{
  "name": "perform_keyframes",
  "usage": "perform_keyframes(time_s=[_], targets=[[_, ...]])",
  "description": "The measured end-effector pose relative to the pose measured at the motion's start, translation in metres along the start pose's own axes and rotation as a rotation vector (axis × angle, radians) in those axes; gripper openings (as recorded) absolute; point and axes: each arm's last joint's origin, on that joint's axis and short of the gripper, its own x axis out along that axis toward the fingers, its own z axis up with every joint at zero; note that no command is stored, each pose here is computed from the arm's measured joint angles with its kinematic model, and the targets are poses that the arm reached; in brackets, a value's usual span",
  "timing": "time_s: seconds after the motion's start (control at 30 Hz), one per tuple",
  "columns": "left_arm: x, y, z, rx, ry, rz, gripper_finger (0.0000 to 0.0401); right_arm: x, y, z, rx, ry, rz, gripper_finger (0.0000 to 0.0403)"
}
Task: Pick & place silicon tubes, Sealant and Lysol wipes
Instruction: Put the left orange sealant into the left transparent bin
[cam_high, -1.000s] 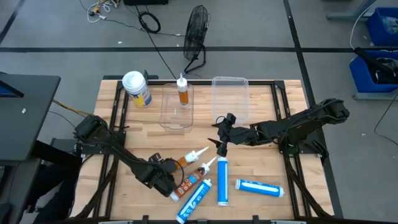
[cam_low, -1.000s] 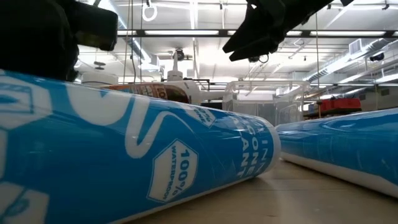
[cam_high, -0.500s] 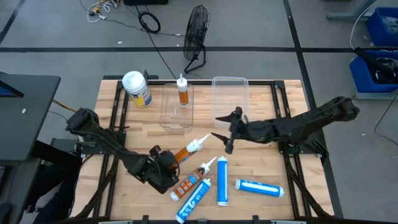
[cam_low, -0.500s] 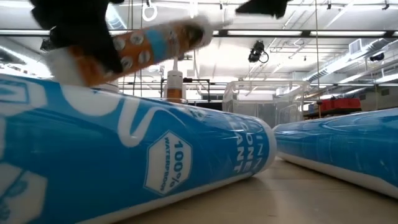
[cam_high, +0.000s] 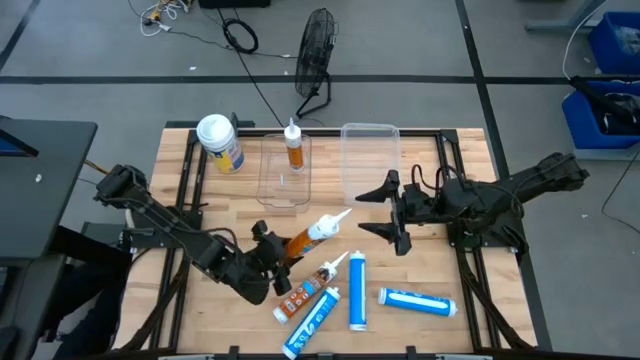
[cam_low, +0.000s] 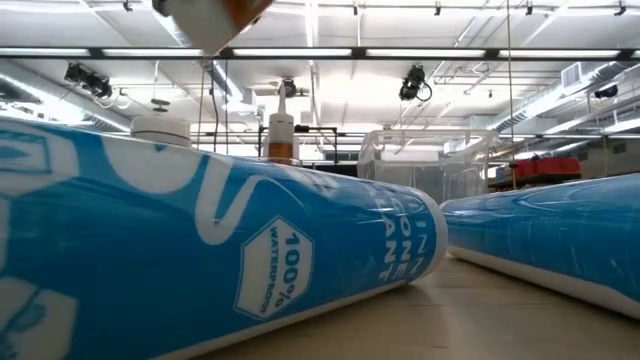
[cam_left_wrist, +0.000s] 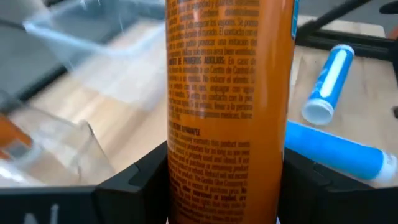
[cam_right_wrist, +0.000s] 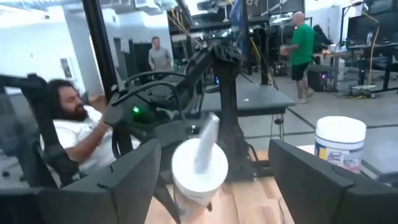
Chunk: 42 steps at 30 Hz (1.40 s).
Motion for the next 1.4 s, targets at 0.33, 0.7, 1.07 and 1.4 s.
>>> perform_keyframes(time_s=[0.33, 0.7, 1.07, 1.4], targets=[[0.013, 0.003, 0.017, 0.031, -0.069, -0.016, 0.0214, 0.001, 0.004, 0.010, 0.016, -0.102, 0.158, 0.0304], [0.022, 0.007, 0.025, 0.021, -0.079, -0.069, 0.0213, 0.004, 0.000, 0.010, 0.015, -0.121, 0.128, 0.0248], [0.030, 0.013, 0.029, 0.011, -0.068, -0.082, 0.0213, 0.004, 0.000, 0.011, -0.023, -0.135, 0.120, 0.0137], [0.032, 0.013, 0.033, 0.012, -0.087, -0.107, 0.0214, 0.004, -0.001, 0.011, -0.031, -0.126, 0.120, 0.0071]])
